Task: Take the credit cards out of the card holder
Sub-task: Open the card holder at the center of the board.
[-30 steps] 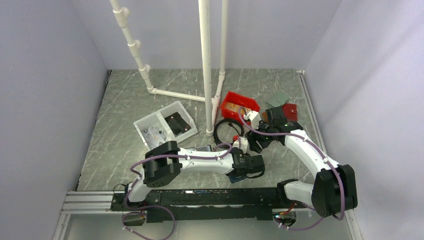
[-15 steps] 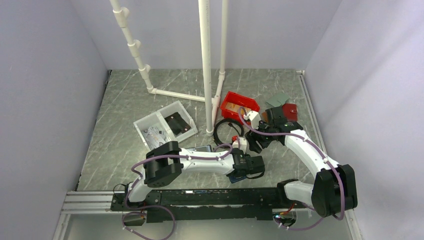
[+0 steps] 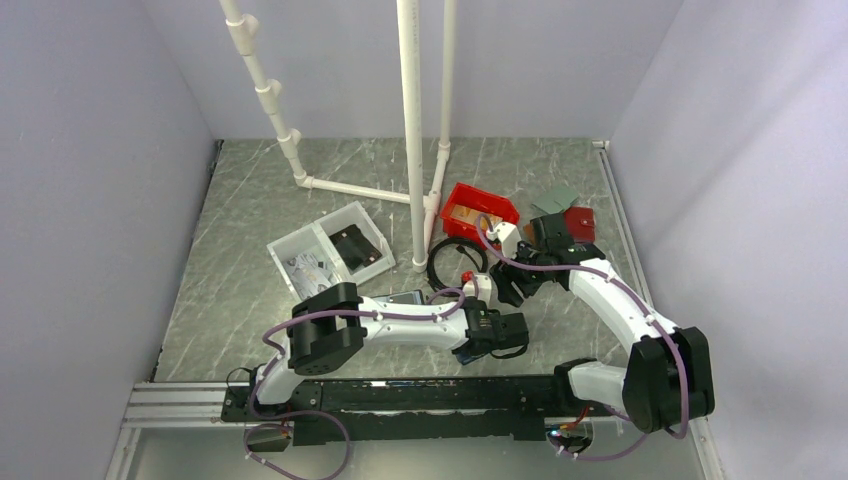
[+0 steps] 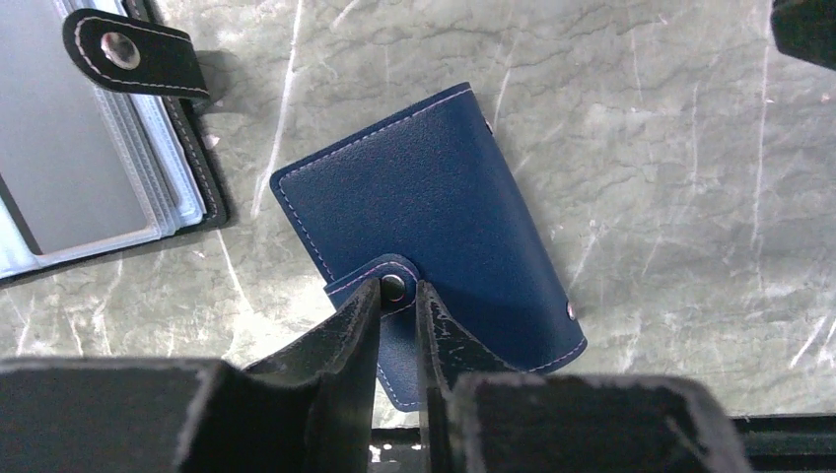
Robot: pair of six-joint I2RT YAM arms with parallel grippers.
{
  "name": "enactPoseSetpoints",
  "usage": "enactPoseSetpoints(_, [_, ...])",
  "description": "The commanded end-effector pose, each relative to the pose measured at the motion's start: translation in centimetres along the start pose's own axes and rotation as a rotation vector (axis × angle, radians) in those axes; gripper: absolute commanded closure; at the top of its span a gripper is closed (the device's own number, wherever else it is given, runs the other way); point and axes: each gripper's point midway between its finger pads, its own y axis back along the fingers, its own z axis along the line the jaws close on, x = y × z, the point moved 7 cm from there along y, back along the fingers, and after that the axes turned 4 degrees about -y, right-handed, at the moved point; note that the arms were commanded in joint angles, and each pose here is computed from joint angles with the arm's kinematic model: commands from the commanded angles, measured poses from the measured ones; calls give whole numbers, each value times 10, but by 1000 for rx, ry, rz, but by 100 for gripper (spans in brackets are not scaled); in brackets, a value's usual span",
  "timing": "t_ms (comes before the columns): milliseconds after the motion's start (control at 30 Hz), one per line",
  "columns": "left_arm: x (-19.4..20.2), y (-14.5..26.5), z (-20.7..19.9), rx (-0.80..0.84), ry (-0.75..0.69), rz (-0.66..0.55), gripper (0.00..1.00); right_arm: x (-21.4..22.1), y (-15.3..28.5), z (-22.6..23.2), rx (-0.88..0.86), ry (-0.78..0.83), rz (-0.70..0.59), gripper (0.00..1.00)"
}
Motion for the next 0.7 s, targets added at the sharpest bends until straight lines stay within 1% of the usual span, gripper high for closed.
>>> enactPoseSetpoints(0, [10, -14, 27, -141, -56, 13, 80, -7, 2, 1, -16, 15, -19, 35])
enactPoseSetpoints(133, [6, -7, 30, -105, -36, -7, 85, -8, 2, 2, -25, 21, -21, 36])
enactPoseSetpoints(400, [-3, 7, 39, 33, 27, -49, 91, -11, 8, 11, -97, 65, -52, 36])
enactPoseSetpoints(567, [-9, 17, 42, 200, 85, -51, 95, -15, 15, 24, -195, 140, -96, 35])
enactPoseSetpoints(633, [-11, 19, 42, 293, 100, -58, 96, -15, 18, 31, -248, 189, -117, 35])
enactPoseSetpoints(667, [-8, 17, 48, 314, 102, -53, 97, -16, 20, 35, -270, 218, -126, 35])
